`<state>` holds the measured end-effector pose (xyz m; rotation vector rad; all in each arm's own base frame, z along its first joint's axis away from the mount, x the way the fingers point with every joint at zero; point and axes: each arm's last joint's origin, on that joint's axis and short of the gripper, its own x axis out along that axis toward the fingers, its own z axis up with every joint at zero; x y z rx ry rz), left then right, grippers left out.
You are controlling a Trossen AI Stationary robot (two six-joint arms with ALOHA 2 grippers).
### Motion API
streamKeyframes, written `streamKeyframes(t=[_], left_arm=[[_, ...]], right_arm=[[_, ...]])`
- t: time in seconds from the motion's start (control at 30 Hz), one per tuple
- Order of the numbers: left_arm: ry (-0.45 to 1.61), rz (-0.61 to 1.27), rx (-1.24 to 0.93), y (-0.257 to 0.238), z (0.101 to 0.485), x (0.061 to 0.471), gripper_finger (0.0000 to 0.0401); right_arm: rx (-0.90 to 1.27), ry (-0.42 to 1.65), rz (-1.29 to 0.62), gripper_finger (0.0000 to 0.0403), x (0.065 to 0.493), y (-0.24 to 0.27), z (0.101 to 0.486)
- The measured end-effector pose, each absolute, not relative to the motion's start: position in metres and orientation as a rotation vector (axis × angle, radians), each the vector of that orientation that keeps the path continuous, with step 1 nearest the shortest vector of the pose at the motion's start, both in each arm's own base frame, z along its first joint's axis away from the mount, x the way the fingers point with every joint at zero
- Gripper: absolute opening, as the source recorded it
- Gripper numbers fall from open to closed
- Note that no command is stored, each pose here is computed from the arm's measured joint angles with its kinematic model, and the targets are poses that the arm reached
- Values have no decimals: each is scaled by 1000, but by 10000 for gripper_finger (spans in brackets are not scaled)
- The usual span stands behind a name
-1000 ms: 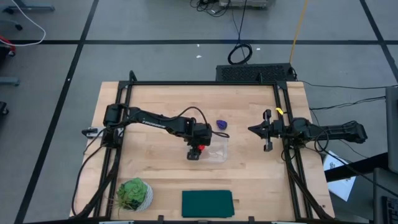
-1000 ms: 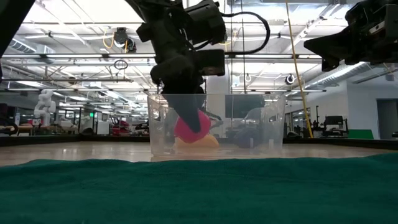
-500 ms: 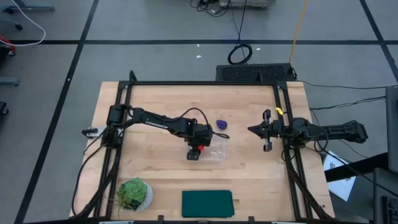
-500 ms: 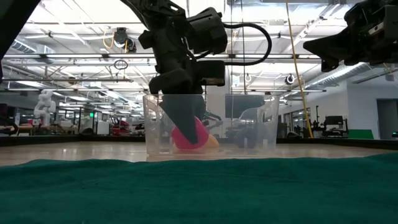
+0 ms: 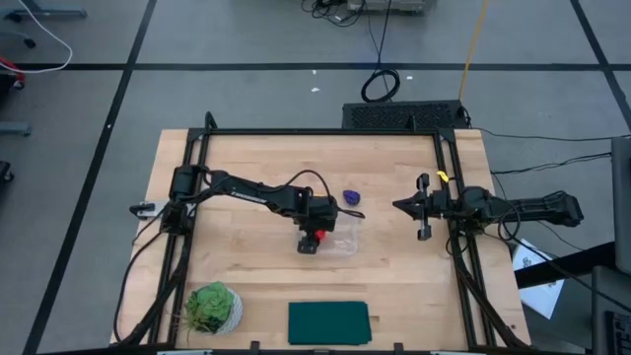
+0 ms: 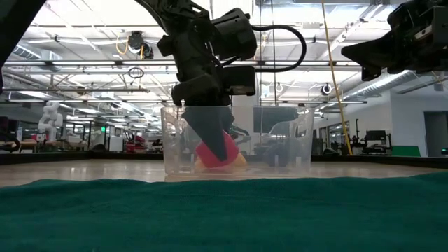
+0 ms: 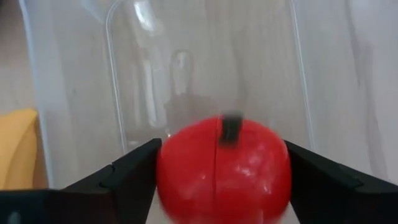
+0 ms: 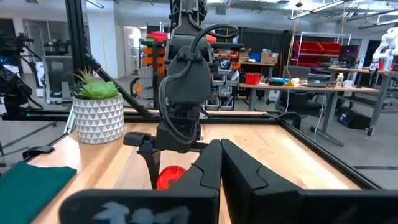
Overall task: Pick and placing Produce into tupperware
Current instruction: Put the apple into the transparent bin
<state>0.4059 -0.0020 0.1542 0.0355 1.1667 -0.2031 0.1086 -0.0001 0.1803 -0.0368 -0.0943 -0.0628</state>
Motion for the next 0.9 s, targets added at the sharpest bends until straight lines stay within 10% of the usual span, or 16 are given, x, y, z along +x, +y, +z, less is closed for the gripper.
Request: streamKeyframes(t=[0.9], left_arm=[[1157, -223, 80, -2, 173, 413, 333]], right_arm=[[-37, -94, -63, 0, 109, 0, 180]])
